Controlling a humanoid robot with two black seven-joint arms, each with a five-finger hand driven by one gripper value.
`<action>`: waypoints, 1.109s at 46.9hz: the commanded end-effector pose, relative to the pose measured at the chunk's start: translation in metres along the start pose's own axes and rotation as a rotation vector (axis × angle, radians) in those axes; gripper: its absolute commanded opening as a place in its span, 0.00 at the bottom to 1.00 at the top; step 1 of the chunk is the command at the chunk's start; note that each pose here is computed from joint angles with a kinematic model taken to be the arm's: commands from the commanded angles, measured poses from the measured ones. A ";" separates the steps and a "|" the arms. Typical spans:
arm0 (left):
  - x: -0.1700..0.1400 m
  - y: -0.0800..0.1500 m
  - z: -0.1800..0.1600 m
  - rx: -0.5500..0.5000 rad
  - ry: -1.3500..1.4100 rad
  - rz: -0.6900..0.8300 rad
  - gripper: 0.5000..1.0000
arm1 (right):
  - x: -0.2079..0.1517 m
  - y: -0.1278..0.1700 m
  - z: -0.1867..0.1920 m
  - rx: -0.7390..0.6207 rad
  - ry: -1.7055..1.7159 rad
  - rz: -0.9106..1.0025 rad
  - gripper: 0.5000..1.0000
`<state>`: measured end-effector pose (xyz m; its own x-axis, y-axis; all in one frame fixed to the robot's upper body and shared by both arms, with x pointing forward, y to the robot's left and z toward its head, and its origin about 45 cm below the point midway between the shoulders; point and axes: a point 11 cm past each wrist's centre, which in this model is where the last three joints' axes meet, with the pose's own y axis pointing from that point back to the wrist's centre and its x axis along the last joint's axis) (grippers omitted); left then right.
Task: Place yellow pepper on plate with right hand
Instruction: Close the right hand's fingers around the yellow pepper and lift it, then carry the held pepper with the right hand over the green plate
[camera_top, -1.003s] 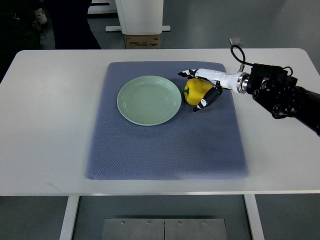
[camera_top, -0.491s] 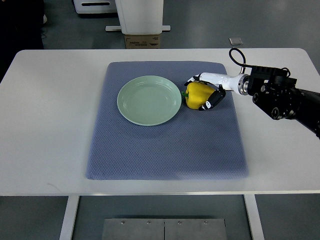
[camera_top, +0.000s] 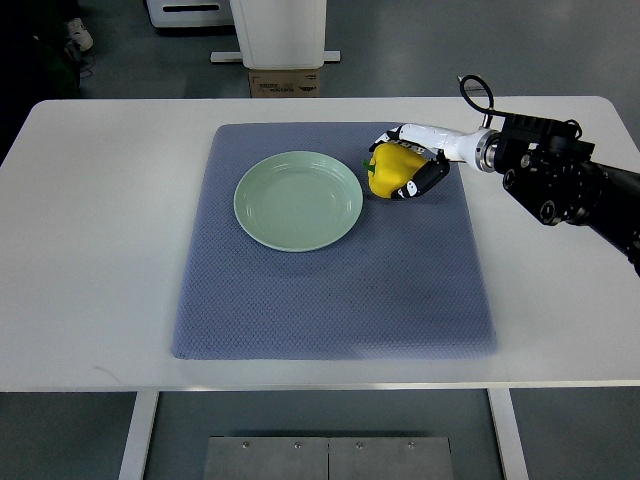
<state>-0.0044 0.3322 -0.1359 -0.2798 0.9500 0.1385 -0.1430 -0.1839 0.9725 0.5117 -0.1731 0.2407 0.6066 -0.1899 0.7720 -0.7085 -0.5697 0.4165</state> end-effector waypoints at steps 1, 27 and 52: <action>0.000 0.000 0.000 0.000 0.000 0.001 1.00 | 0.008 -0.001 -0.007 0.014 -0.007 0.008 0.00; 0.000 0.000 0.000 0.000 0.000 -0.001 1.00 | 0.018 -0.010 -0.036 0.030 -0.149 0.036 0.00; 0.000 0.000 0.000 0.000 0.000 -0.001 1.00 | 0.008 -0.020 -0.113 0.284 -0.303 -0.045 0.00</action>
<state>-0.0046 0.3321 -0.1359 -0.2799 0.9500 0.1384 -0.1427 -0.1838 0.9725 0.4930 -0.0806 0.2878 0.7341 -0.3657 0.5722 -0.5927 -0.7563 0.2770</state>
